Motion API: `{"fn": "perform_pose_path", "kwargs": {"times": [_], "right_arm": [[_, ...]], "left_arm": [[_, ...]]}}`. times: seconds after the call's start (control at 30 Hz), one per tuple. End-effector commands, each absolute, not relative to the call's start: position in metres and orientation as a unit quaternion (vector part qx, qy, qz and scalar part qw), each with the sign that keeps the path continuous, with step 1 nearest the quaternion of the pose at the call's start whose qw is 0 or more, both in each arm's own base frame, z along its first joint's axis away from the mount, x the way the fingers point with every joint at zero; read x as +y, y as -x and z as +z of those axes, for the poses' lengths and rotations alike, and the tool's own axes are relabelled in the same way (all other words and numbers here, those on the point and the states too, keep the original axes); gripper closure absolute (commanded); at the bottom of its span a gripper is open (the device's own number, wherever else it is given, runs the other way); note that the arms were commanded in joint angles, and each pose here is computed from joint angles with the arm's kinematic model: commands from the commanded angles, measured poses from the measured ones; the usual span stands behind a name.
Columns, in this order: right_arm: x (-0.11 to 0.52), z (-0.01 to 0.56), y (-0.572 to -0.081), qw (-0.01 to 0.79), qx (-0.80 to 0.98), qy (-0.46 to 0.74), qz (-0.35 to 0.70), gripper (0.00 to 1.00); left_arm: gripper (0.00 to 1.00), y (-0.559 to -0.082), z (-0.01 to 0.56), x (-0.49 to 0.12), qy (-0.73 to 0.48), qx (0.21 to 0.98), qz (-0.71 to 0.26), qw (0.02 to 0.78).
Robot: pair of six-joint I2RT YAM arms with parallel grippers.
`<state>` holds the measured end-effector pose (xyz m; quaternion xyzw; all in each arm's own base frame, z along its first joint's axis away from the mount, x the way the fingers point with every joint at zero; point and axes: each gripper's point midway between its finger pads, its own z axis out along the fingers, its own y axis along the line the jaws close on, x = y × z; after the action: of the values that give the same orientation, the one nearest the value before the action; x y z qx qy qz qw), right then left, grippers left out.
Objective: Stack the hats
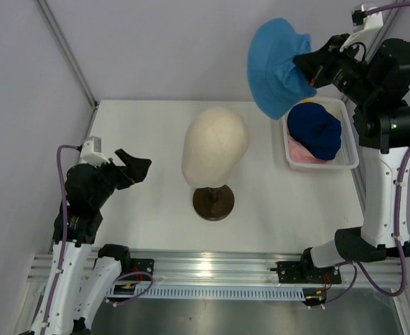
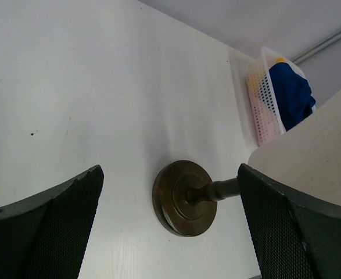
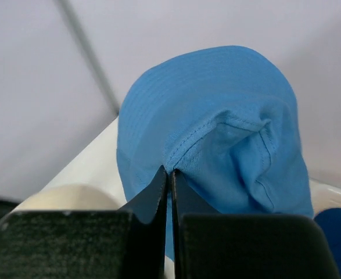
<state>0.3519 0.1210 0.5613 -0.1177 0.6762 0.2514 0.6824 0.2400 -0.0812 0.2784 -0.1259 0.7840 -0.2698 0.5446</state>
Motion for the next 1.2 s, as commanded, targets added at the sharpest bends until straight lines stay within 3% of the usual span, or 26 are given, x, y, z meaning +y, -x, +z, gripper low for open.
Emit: {"fn": "perform_pose_path", "kwargs": {"times": [0.0, 0.4, 0.83, 1.17], "right_arm": [[0.162, 0.566, -0.298, 0.648, 0.659, 0.219, 0.313, 1.00], [0.215, 0.555, -0.216, 0.616, 0.617, 0.303, 0.385, 1.00], [0.221, 0.606, -0.194, 0.632, 0.565, 0.320, 0.422, 1.00], [0.240, 0.591, -0.197, 0.589, 0.573, 0.332, 0.463, 1.00]], "left_arm": [[0.00, -0.242, 0.298, -0.067, 0.124, 0.769, -0.239, 0.580], [0.00, -0.244, 0.331, -0.082, 0.101, 0.747, -0.282, 0.593], [0.00, -0.218, 0.391, -0.094, 0.070, 0.689, -0.335, 0.639], [0.01, -0.201, 0.413, -0.098, 0.055, 0.665, -0.358, 0.654]]}}
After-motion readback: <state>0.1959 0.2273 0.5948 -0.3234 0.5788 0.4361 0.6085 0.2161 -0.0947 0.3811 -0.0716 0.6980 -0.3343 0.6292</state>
